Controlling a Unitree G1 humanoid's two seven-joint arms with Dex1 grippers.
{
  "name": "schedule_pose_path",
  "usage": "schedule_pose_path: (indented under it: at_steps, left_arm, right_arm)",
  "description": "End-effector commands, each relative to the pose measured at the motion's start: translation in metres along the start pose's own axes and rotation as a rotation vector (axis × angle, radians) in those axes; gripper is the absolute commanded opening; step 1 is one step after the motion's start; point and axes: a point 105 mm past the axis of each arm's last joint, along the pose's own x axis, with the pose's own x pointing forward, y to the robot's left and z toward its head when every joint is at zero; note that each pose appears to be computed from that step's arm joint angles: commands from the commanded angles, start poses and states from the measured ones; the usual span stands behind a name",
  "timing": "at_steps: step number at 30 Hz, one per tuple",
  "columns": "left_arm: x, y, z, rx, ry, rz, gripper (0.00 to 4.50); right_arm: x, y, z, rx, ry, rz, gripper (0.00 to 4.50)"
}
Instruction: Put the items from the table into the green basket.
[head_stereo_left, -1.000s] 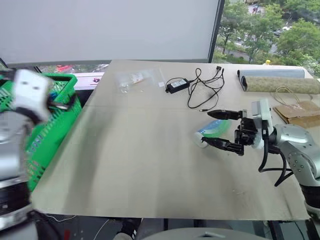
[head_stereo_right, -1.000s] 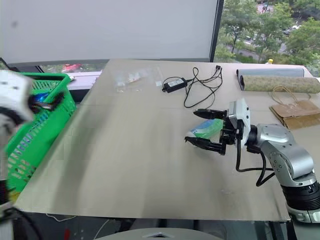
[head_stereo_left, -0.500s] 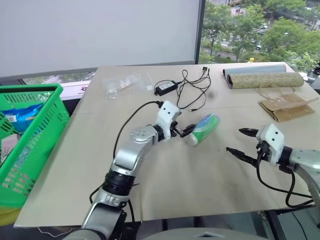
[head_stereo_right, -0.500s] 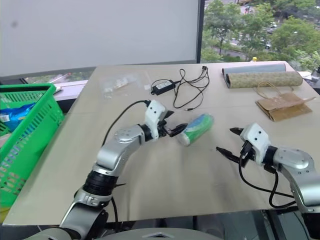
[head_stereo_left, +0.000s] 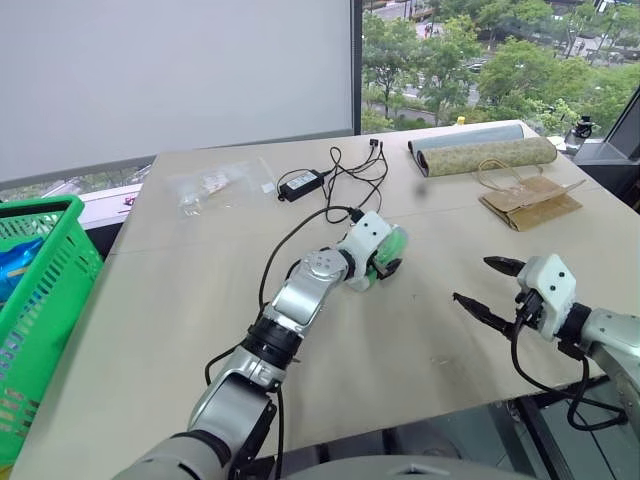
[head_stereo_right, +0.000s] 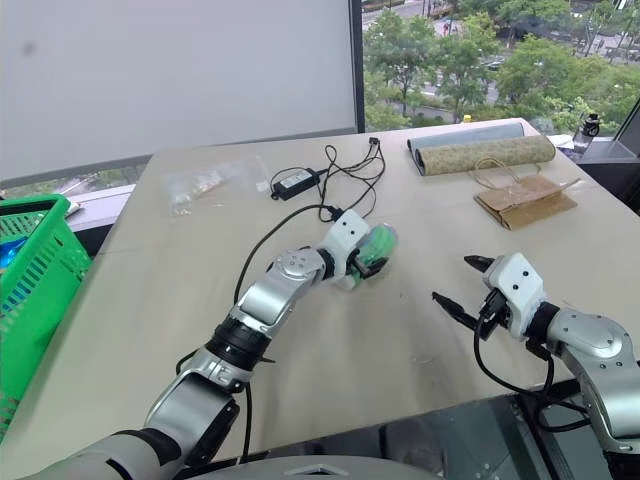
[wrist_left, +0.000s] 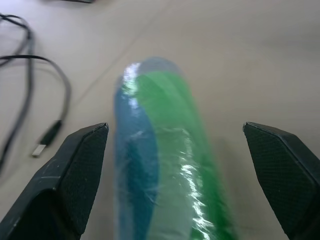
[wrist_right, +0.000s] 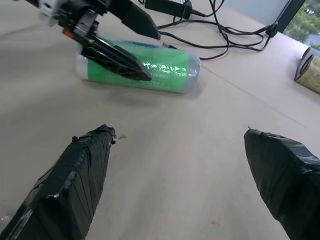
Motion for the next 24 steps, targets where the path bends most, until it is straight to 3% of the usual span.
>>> schedule_pose_path:
  at_steps: [1, 7, 18, 21, 24]
  left_arm:
    - [0.0, -0.005, -0.036, -0.056, 0.15, -0.002, 4.45]
    - [-0.009, 0.004, -0.068, -0.045, 0.287, 0.068, 4.45]
    - [-0.012, 0.014, -0.088, -0.091, 0.351, 0.141, 4.45]
    - [-0.012, 0.008, -0.091, -0.096, 0.369, 0.111, 3.63]
    - [-0.014, 0.005, -0.094, -0.094, 0.391, 0.089, 2.33]
  right_arm:
    - [-0.002, -0.005, 0.014, -0.031, -0.04, -0.018, 4.5]
    - [0.002, -0.004, 0.018, -0.036, -0.058, -0.004, 4.5]
    - [0.006, -0.003, 0.022, -0.041, -0.074, 0.018, 4.5]
    - [0.006, -0.003, 0.023, -0.042, -0.08, 0.016, 4.5]
    - [0.007, -0.002, 0.023, -0.041, -0.083, 0.016, 4.5]
